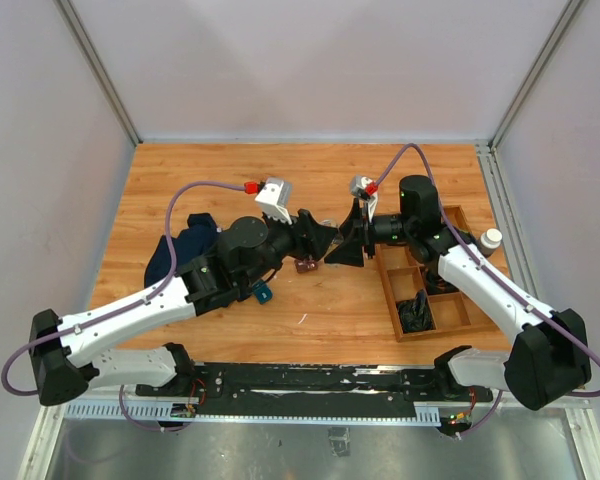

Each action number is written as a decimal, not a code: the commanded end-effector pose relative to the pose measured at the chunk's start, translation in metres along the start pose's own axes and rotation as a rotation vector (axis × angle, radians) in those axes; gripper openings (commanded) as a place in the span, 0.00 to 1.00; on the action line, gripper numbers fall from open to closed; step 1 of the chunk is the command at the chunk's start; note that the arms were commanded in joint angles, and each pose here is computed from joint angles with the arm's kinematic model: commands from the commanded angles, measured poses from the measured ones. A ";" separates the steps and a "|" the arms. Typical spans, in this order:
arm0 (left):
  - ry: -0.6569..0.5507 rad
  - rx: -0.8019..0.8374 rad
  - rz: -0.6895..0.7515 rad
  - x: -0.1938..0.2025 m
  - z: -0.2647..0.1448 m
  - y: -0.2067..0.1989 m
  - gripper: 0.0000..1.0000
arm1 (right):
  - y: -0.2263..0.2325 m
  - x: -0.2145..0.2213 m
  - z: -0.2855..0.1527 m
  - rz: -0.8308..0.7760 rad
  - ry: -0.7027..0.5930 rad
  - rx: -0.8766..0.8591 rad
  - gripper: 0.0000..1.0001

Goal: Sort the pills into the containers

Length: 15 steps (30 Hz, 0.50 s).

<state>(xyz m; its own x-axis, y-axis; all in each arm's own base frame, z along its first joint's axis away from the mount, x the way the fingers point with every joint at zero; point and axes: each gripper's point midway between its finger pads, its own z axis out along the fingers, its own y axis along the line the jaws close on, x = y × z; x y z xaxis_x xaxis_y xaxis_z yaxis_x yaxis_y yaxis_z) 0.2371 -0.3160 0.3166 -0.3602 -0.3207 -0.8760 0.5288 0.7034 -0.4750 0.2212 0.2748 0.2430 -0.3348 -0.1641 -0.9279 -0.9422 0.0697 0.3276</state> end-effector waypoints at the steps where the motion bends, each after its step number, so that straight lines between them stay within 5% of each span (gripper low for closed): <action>1: -0.034 -0.001 0.011 -0.013 0.008 -0.009 0.64 | 0.002 -0.019 -0.003 -0.073 -0.024 0.007 0.01; 9: -0.012 0.009 0.029 -0.005 0.017 -0.012 0.54 | 0.004 -0.020 -0.004 -0.081 -0.027 0.003 0.01; 15: -0.011 0.043 0.045 0.000 0.013 -0.013 0.23 | 0.009 -0.020 -0.004 -0.089 -0.029 -0.023 0.01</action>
<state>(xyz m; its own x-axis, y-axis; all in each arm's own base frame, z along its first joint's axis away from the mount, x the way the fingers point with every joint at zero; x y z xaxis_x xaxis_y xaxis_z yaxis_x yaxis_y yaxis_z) 0.2457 -0.3308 0.3011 -0.3687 -0.2636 -0.8914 0.5296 0.7285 -0.4345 0.2225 0.2746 0.2431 -0.3172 -0.1665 -0.9336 -0.9482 0.0704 0.3097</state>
